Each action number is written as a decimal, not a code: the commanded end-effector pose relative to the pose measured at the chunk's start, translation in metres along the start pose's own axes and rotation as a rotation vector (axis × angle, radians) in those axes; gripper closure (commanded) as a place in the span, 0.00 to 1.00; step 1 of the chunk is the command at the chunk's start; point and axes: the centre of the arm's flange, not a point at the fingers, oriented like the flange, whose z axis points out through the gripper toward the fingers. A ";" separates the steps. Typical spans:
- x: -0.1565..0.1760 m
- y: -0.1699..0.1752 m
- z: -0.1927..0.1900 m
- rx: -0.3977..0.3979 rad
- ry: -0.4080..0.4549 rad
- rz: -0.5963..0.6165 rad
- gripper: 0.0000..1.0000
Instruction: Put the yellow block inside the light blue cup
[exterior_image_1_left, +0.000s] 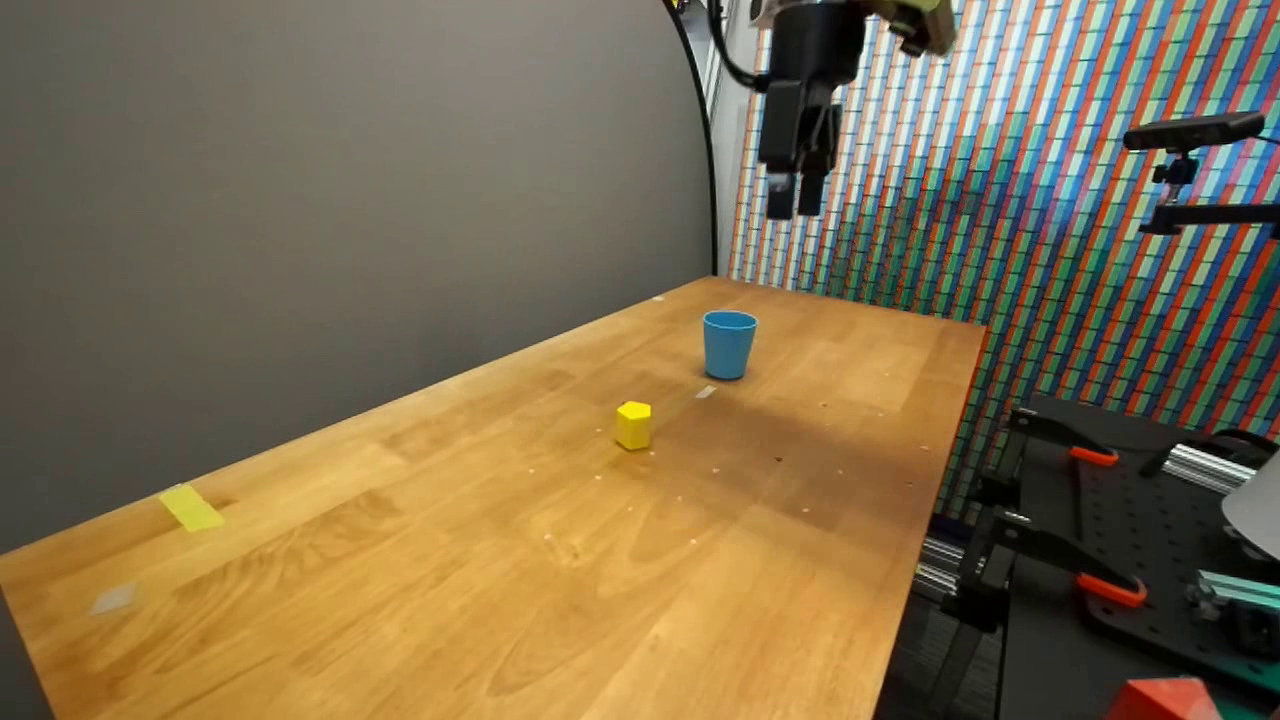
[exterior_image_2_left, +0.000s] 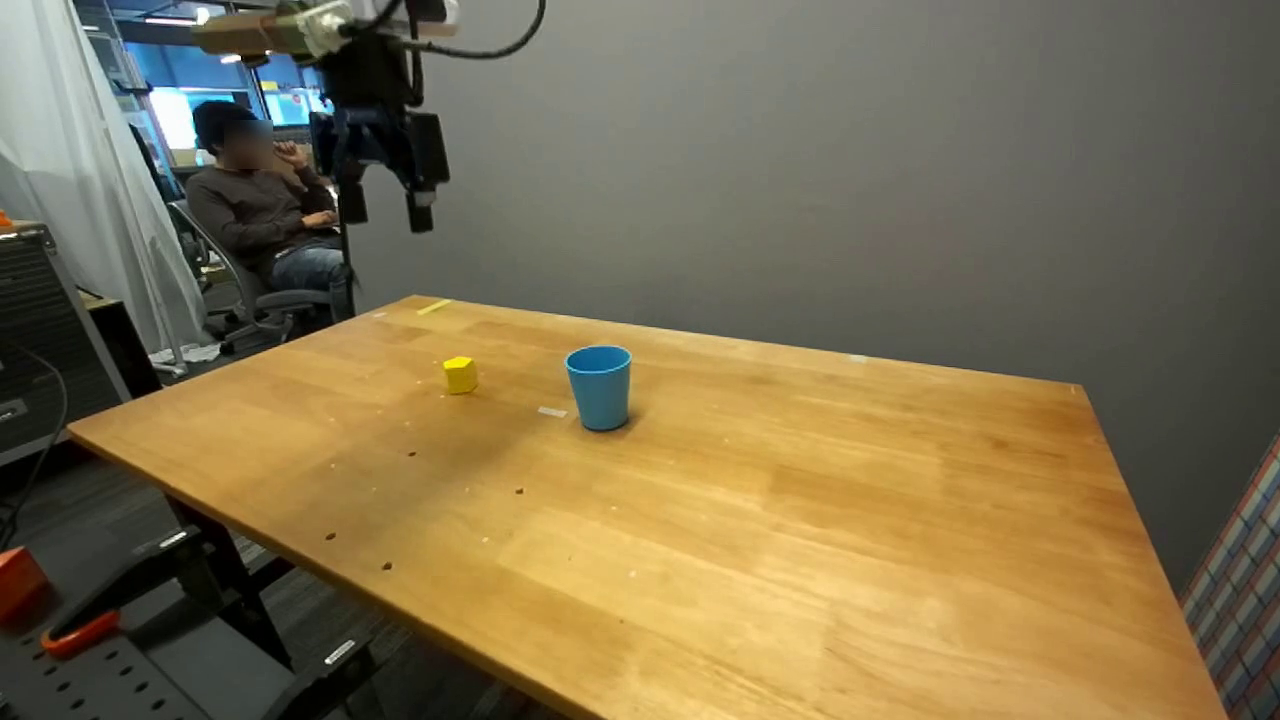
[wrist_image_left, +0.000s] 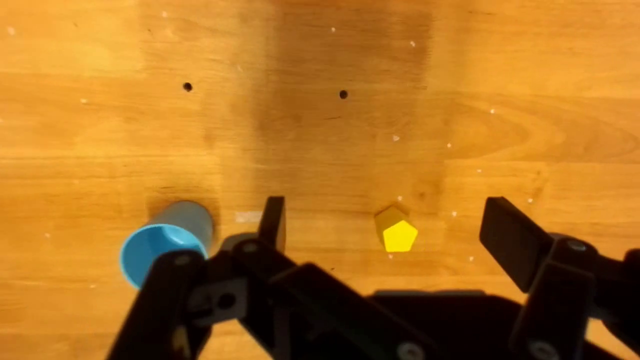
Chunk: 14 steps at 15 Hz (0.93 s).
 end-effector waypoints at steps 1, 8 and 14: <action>0.066 -0.034 0.054 0.021 -0.040 -0.070 0.00; 0.112 -0.073 0.133 0.021 -0.041 -0.153 0.00; 0.130 -0.077 0.174 0.047 -0.080 -0.186 0.00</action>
